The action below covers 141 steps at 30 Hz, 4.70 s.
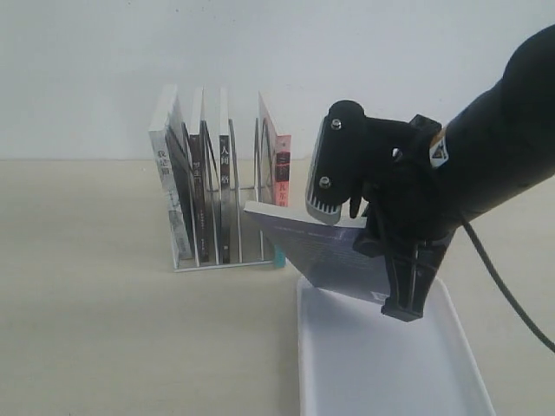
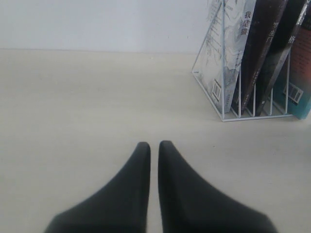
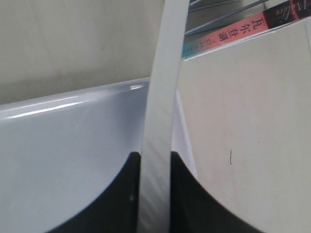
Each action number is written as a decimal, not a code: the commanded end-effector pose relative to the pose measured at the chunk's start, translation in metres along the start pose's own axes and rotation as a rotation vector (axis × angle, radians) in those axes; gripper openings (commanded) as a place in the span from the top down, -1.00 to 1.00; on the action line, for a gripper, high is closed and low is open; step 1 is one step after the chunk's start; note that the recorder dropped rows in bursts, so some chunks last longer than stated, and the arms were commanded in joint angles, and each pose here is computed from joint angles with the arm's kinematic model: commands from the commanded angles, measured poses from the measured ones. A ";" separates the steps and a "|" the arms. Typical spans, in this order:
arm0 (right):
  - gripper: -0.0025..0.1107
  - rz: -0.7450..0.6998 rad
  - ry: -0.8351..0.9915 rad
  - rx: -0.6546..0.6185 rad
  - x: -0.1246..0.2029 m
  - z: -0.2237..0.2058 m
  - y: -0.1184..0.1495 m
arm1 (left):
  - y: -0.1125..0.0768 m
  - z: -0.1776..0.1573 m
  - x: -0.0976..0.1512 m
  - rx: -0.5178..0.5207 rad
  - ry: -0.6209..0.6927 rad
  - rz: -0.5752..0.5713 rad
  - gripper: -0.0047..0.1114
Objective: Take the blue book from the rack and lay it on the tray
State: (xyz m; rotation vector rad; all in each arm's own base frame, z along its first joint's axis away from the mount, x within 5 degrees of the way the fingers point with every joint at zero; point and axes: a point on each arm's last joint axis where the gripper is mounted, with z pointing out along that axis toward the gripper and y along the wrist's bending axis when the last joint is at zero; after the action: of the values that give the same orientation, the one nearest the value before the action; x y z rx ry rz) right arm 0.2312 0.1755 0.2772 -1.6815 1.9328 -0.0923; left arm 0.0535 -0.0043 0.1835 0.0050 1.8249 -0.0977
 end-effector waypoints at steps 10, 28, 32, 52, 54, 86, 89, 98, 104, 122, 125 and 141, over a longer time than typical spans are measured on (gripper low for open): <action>0.96 -0.021 0.124 -0.049 0.012 0.003 0.003 | 0.000 0.000 0.001 -0.004 -0.004 -0.008 0.82; 0.96 -0.037 0.201 -0.046 0.019 0.002 0.003 | 0.000 0.000 0.001 -0.004 -0.004 -0.008 0.82; 0.96 -0.039 0.204 -0.046 0.019 0.002 0.003 | 0.000 0.000 0.001 -0.004 -0.004 -0.008 0.82; 0.96 -0.098 0.238 0.040 0.030 0.013 0.004 | 0.000 0.000 0.001 -0.004 -0.004 -0.008 0.82; 0.96 -0.094 0.241 0.038 0.031 0.013 0.004 | 0.000 0.000 0.001 -0.004 -0.004 -0.008 0.82; 0.04 -0.024 0.073 0.179 0.026 -0.049 0.001 | 0.000 0.000 0.001 -0.004 -0.004 -0.008 0.82; 0.05 -0.015 0.057 0.185 0.026 -0.054 0.001 | 0.000 0.000 0.001 -0.004 -0.004 -0.008 0.82; 0.05 0.007 -0.003 0.236 0.027 -0.075 0.002 | 0.000 0.000 0.001 -0.004 -0.004 -0.008 0.82; 0.13 0.165 -0.139 0.291 0.027 -0.102 0.005 | 0.000 0.000 0.001 -0.004 -0.004 -0.008 0.82; 0.93 0.841 -0.536 -0.066 0.019 -0.159 0.041 | 0.000 0.000 0.001 -0.004 -0.004 -0.008 0.82; 0.93 0.841 -0.536 -0.066 0.019 -0.159 0.041 | 0.000 0.000 0.001 -0.004 -0.004 -0.008 0.82; 0.93 0.819 -0.565 -0.049 0.022 -0.162 0.043 | 0.000 0.000 0.001 -0.004 -0.004 -0.008 0.82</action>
State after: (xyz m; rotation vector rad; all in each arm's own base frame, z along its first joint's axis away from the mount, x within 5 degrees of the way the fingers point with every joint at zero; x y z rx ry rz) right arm 0.1215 0.1175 0.3837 -0.6954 2.0408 0.6744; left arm 0.0535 -0.0043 0.1835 0.0050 1.8249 -0.0977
